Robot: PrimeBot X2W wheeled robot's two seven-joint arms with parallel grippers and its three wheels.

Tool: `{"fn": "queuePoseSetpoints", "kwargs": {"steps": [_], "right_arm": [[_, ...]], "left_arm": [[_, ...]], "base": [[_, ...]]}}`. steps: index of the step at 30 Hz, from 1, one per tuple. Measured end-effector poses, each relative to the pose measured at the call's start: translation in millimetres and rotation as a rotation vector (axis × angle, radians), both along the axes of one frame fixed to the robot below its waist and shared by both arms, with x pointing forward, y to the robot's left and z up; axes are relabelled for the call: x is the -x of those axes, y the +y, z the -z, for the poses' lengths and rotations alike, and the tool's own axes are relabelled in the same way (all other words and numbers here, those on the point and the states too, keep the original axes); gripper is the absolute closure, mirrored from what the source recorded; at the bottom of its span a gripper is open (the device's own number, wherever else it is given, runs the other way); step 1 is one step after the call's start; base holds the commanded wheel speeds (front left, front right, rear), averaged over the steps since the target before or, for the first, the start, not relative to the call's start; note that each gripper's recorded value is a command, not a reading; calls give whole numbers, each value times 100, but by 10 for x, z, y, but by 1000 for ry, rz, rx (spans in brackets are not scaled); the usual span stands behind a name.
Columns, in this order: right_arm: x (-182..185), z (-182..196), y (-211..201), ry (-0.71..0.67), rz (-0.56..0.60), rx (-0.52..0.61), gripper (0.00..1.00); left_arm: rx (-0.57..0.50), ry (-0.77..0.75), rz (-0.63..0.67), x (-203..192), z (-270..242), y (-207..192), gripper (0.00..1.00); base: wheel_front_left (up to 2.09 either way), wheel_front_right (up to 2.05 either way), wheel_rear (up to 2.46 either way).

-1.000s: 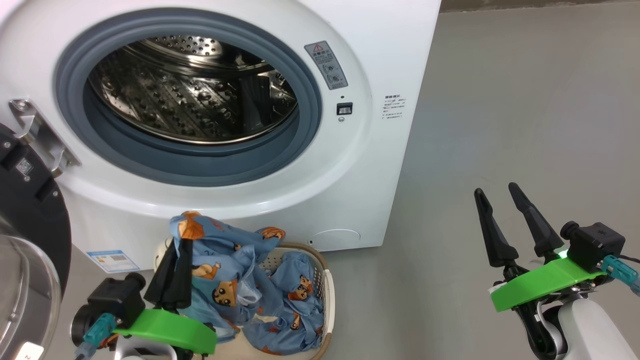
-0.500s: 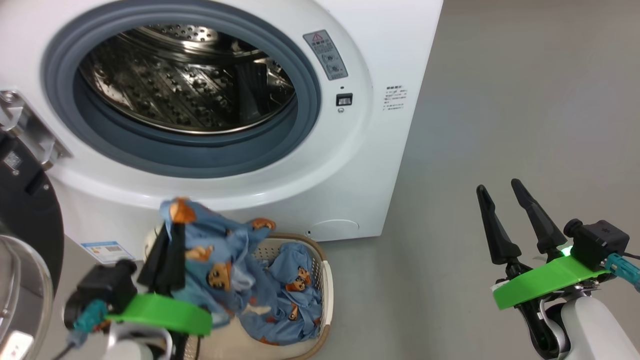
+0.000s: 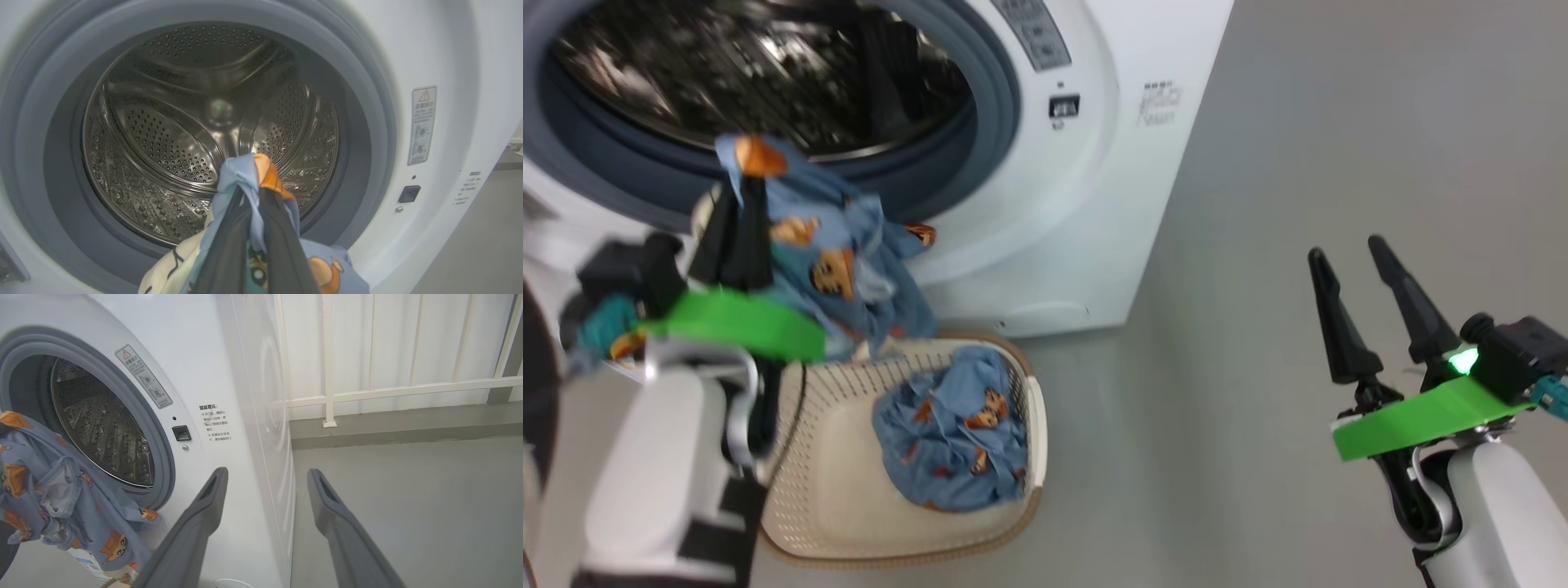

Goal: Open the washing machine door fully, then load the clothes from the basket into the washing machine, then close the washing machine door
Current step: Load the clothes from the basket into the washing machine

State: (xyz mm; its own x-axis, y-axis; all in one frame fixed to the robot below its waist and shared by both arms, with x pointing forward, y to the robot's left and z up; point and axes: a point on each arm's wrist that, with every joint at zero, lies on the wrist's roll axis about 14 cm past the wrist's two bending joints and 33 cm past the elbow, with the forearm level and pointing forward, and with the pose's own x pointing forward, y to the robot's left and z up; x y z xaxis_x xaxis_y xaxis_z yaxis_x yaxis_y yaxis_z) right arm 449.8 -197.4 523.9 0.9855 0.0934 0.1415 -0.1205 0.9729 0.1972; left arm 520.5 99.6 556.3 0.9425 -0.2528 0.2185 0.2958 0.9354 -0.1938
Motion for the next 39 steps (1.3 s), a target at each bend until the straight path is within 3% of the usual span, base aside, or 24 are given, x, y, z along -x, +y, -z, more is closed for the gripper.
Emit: {"fn": "queuePoseSetpoints", "kwargs": {"steps": [14, 26, 34, 38, 39], "right_arm": [[-358, 564, -171, 108, 49, 10, 0], [-441, 1085, -355, 218, 103, 30, 0], [-369, 1247, -480, 265, 139, 50, 0], [-363, 1254, -488, 268, 142, 53, 0], [-365, 1250, -484, 267, 141, 53, 0]], "left_arm": [[-28, 199, -13, -1221, 764, -57, 100], [-58, 284, 7, -1799, 1412, -197, 100], [0, 107, -14, -2101, 967, -330, 100], [7, 113, -31, -2094, 1010, -313, 100], [6, 130, -33, -2083, 1061, -303, 58]], "base": [[0, 0, 0], [0, 0, 0], [0, 0, 0], [0, 0, 0], [0, 0, 0]]}}
